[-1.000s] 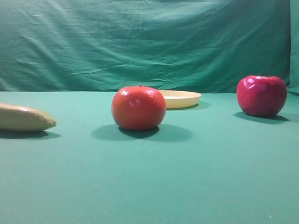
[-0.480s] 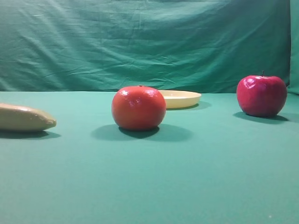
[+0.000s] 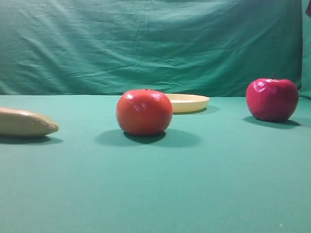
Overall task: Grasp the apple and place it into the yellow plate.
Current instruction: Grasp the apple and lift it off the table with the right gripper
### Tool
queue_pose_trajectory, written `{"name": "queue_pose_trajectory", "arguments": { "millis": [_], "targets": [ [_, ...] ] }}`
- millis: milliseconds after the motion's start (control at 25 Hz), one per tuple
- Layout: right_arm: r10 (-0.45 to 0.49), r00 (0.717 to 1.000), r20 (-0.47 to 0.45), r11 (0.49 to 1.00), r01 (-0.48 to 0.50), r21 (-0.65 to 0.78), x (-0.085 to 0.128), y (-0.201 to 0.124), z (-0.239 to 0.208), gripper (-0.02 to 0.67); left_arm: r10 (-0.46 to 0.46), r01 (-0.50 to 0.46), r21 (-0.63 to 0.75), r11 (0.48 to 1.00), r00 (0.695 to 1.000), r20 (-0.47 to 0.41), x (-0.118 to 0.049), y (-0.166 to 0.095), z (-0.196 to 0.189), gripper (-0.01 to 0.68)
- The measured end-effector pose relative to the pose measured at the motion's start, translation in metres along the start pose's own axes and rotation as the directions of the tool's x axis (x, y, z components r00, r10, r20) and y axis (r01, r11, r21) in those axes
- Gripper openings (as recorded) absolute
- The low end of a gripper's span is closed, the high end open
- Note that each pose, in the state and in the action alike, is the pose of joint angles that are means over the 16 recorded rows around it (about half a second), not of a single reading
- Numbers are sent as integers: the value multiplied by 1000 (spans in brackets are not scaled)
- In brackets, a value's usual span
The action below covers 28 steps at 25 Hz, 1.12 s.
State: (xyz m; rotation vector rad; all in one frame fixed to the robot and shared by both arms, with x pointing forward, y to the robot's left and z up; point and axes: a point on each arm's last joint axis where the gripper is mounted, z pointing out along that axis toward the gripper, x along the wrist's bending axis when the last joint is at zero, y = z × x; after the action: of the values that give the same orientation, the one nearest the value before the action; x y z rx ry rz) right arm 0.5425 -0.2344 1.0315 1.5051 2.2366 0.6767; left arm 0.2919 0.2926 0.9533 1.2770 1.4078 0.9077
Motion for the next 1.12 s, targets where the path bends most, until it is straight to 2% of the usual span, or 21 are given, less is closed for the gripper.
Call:
{"name": "queue_pose_trajectory", "arguments": {
  "millis": [240,360,440,680,1120],
  "targets": [
    [1,1000,-1,1000,-1,19,-3,8,23,541,0,0,0,1000,1000,0,0,0,0,157],
    [3,1000,-2,1000,-3,27,-4,11,35,617,0,0,0,1000,1000,0,0,0,0,157],
    [7,1000,-3,999,-6,34,-5,12,44,641,0,0,0,1000,1000,0,0,0,0,157],
    [19,1000,-8,998,-18,68,-8,12,75,636,0,0,0,1000,1000,0,0,0,0,157],
    [35,999,-22,994,-33,107,-10,19,103,524,0,0,0,1000,1000,0,0,0,0,157]
  ]
}}
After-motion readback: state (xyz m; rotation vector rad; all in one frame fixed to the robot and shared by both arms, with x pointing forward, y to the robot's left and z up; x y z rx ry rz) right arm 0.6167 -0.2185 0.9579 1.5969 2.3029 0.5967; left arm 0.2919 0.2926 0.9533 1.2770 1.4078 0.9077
